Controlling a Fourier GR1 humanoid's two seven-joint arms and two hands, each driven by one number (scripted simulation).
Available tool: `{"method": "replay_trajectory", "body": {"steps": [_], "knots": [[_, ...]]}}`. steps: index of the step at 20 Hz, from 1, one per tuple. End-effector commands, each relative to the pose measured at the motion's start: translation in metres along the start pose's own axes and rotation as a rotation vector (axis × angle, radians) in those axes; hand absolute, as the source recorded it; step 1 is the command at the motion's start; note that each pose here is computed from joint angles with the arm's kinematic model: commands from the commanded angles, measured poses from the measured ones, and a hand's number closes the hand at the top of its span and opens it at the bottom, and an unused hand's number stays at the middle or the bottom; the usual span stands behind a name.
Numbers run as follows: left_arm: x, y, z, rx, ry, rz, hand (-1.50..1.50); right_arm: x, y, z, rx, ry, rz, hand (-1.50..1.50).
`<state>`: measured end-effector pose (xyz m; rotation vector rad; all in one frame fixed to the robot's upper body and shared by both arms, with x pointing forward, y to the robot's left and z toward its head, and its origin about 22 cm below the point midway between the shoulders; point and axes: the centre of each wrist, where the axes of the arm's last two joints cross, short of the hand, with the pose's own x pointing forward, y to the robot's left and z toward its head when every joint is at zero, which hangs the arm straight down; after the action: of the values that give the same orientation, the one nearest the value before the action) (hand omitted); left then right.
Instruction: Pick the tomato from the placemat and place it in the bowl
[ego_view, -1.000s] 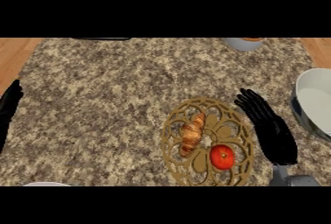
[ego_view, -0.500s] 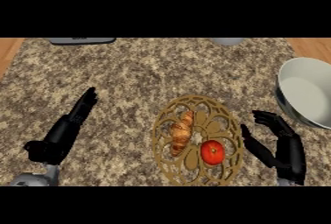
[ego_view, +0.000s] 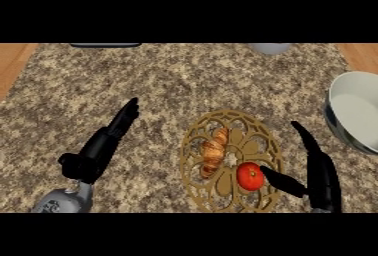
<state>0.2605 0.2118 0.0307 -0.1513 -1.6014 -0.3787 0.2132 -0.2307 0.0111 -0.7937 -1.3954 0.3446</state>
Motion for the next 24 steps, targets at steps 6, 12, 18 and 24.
{"method": "replay_trajectory", "body": {"steps": [6,12,18,24], "knots": [[0.009,-0.01,-0.009,-0.029,-0.002,0.011,0.0,0.039,-0.015,-0.003,0.444,0.282,0.41,-1.5],[0.007,-0.017,-0.011,-0.05,0.015,0.018,0.0,0.117,-0.021,-0.012,0.615,0.405,0.442,-1.5],[0.015,0.001,-0.005,-0.028,0.007,0.005,0.0,0.138,-0.012,-0.022,0.68,0.494,0.451,-1.5],[-0.003,0.0,-0.007,-0.006,0.014,0.005,0.0,0.147,0.013,-0.018,0.686,0.489,0.481,-1.5]]}}
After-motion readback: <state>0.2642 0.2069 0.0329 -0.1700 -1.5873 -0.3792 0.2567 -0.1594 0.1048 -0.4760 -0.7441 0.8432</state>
